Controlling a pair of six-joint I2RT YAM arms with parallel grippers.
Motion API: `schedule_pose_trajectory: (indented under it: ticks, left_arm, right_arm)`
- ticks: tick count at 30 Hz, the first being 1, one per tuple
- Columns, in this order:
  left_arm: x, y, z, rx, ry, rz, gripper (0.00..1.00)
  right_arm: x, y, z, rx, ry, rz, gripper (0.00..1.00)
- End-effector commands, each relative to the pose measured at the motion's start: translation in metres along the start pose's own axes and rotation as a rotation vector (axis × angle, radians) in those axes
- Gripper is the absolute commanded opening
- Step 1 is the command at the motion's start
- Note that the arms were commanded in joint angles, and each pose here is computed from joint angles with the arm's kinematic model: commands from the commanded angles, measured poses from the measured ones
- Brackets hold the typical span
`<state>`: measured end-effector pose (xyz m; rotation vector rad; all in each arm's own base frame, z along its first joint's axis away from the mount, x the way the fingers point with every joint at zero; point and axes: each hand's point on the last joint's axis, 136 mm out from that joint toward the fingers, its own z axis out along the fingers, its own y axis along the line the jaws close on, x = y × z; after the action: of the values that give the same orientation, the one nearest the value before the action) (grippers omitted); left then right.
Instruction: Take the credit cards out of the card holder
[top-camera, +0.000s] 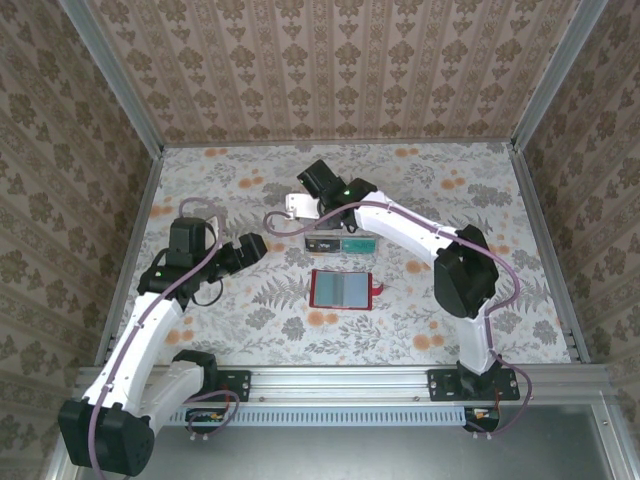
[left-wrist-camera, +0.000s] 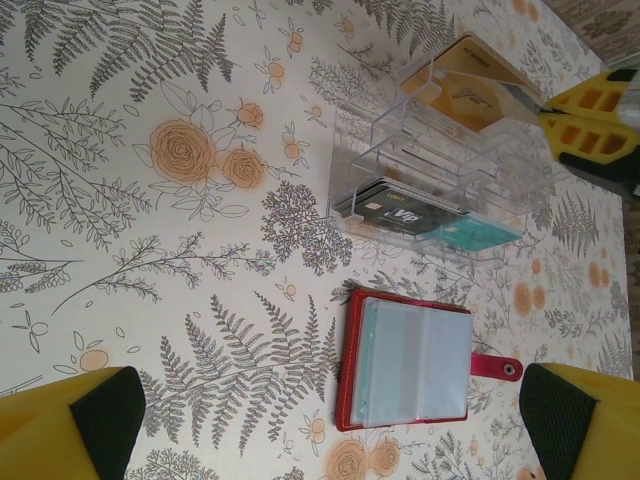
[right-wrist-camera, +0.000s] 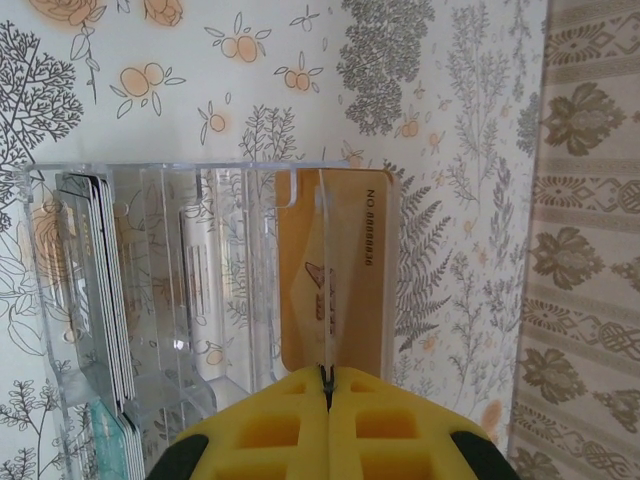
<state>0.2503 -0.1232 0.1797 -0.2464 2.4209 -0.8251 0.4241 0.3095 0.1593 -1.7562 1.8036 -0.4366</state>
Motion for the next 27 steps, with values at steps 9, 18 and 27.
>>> schedule_pose_trajectory:
  ticks: [9,18,27]
  left_arm:
    - [0.004,0.006,-0.005,-0.017,-0.001,-0.019,1.0]
    - [0.006,0.008,-0.006,-0.018,-0.005,-0.027,1.0]
    - [0.008,0.009,-0.007,-0.015,-0.008,-0.035,1.0]
  right_arm:
    - [0.003,-0.003,0.019,0.001,0.01,0.021,0.0]
    - [0.009,-0.019,0.024,0.065,0.03,0.06,0.25]
    - [0.011,-0.035,0.032,0.139,0.041,0.093,0.27]
